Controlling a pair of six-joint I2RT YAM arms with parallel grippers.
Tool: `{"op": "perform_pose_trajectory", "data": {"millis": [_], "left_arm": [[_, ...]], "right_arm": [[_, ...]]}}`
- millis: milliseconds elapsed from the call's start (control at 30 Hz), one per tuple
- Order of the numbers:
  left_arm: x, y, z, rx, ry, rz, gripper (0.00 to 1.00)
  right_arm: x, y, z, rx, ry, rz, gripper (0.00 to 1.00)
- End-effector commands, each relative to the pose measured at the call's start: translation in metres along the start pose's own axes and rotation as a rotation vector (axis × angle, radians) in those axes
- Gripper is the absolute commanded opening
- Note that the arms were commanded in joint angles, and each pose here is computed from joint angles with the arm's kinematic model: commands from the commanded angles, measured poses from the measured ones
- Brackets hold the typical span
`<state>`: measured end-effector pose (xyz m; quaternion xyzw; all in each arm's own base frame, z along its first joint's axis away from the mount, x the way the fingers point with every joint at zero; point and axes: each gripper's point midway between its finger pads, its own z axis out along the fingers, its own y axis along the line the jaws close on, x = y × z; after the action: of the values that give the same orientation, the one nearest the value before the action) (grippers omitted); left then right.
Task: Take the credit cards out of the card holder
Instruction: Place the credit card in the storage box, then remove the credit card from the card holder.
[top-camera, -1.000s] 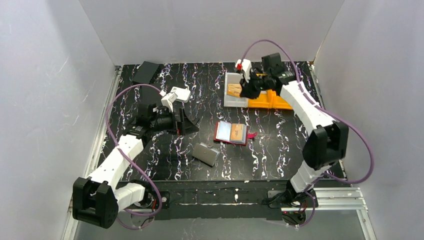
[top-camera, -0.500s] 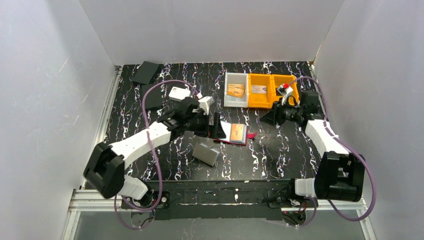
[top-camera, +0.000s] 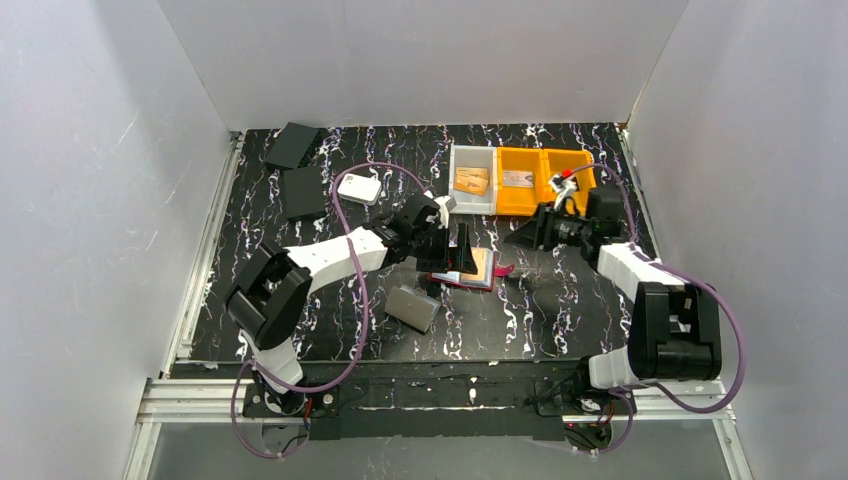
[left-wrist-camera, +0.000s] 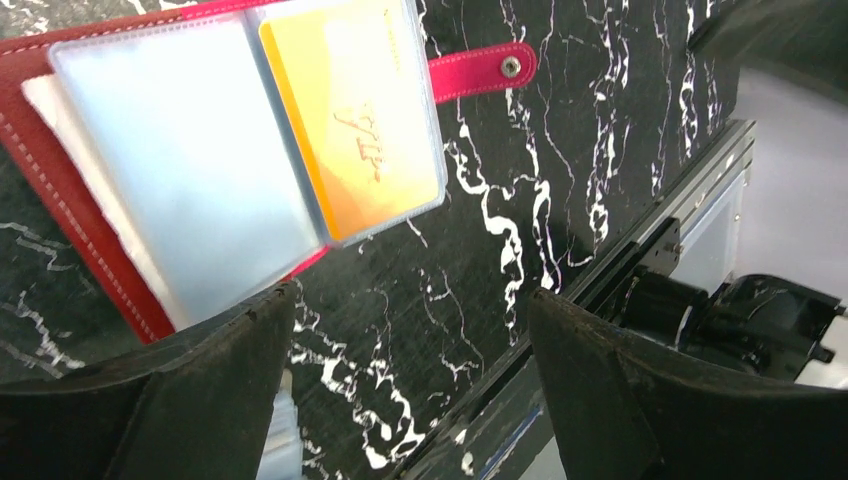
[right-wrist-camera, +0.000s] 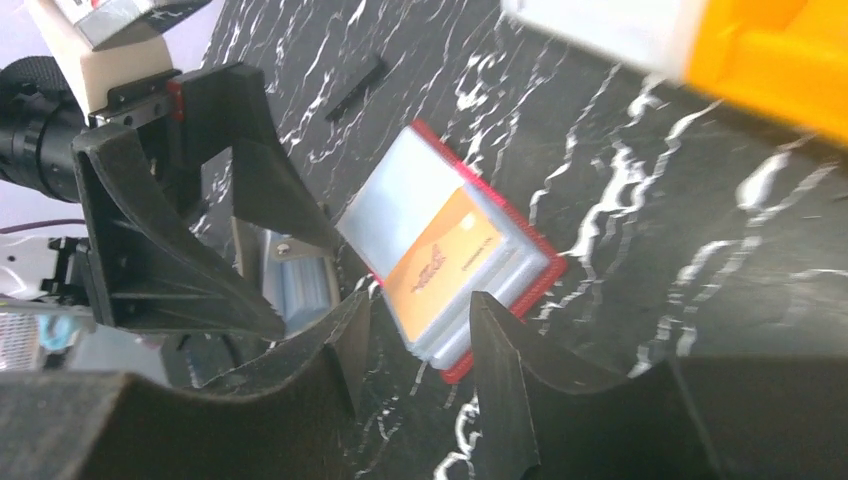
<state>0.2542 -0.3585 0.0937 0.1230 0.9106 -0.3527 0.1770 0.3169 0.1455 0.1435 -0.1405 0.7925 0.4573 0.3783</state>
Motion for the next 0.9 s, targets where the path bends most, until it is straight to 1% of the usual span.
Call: {"op": "perform_pose_trajectory", "data": {"millis": [0, 67, 133, 233, 567, 667, 800, 867], "left_arm": [[-0.019, -0.017, 0.009, 0.068, -0.037, -0.016, 0.83], [-0.015, -0.009, 0.013, 0.05, -0.027, -0.027, 0.81], [-0.019, -0.003, 0.017, 0.052, -0.049, -0.028, 0.79], [-0.017, 0.008, 0.02, 0.037, -0.055, -0.038, 0.77], [-0.019, 0.012, 0.024, 0.034, -0.061, 0.002, 0.68], [-0.018, 0.012, 0.028, 0.039, -0.054, 0.002, 0.65], [-0.016, 0.015, 0.033, 0.037, -0.046, 0.001, 0.64], [-0.015, 0.017, 0.036, 0.04, -0.043, 0.002, 0.63]], "right_arm": [[0.021, 0.011, 0.029, 0.015, 0.064, 0.055, 0.5], [0.03, 0.008, 0.037, 0.058, 0.077, 0.089, 0.51], [0.033, -0.002, 0.041, 0.14, 0.063, 0.138, 0.51], [0.037, -0.011, 0.045, 0.216, 0.052, 0.196, 0.51], [0.051, -0.012, 0.055, 0.206, 0.079, 0.307, 0.49], [0.054, -0.009, 0.059, 0.19, 0.092, 0.324, 0.46], [0.06, -0.007, 0.063, 0.177, 0.117, 0.338, 0.39], [0.063, -0.008, 0.065, 0.177, 0.129, 0.342, 0.37]]}}
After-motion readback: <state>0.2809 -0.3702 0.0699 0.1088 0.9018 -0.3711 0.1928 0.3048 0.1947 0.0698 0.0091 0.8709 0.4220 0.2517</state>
